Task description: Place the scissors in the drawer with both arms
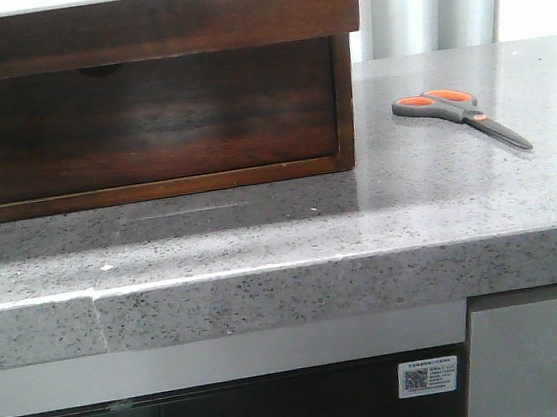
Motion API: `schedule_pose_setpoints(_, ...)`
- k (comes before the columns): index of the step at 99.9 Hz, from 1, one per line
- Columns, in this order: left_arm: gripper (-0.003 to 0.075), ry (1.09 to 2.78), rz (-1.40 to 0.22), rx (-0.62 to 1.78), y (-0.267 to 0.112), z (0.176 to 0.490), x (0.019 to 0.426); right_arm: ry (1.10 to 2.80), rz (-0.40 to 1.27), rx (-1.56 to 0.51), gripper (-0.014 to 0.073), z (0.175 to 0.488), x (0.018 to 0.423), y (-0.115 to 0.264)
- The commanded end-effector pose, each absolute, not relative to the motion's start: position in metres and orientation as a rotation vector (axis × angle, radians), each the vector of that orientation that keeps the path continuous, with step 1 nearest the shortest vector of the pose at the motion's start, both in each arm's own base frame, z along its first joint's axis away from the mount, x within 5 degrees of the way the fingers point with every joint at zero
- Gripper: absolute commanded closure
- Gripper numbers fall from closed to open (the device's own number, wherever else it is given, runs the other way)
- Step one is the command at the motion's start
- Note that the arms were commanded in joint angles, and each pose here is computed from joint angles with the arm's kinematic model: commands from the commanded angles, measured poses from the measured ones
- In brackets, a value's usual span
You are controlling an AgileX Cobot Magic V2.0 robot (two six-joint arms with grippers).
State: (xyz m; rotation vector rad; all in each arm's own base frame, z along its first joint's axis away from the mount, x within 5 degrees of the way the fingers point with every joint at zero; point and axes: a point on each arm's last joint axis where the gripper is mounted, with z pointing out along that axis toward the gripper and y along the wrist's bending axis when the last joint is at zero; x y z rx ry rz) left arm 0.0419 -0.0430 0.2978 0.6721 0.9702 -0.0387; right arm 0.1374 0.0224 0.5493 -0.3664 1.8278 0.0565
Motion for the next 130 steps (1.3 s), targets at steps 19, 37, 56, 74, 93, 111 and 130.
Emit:
schedule_pose_setpoints(19, 0.074, 1.062, -0.235, 0.542, -0.042, 0.291, 0.044, 1.558, 0.009, -0.307, 0.0661, 0.522, 0.062, 0.017)
schedule_pose_setpoints(37, 0.074, 1.124, -0.356, 0.475, -0.042, 0.277, 0.047, 1.519, -0.011, -0.299, 0.0661, 0.466, 0.023, 0.015)
schedule_pose_setpoints(56, 0.0739, 1.152, -0.418, 0.388, -0.04, 0.273, 0.049, 1.458, -0.02, -0.281, 0.0661, 0.408, -0.013, 0.013)
schedule_pose_setpoints(74, 0.074, 1.177, -0.402, 0.376, -0.038, 0.272, 0.05, 1.39, -0.029, -0.272, 0.0661, 0.36, -0.037, 0.012)
schedule_pose_setpoints(93, 0.074, 1.244, -0.367, 0.34, -0.034, 0.266, 0.054, 1.559, -0.002, -0.297, 0.0661, 0.329, -0.015, 0.014)
schedule_pose_setpoints(111, 0.074, 1.275, -0.36, 0.333, -0.034, 0.259, 0.056, 1.432, -0.011, -0.208, 0.0661, 0.313, 0.008, 0.01)
schedule_pose_setpoints(130, 0.074, 1.281, -0.357, 0.331, -0.034, 0.258, 0.056, 1.394, -0.036, -0.129, 0.0661, 0.267, 0.037, 0.005)
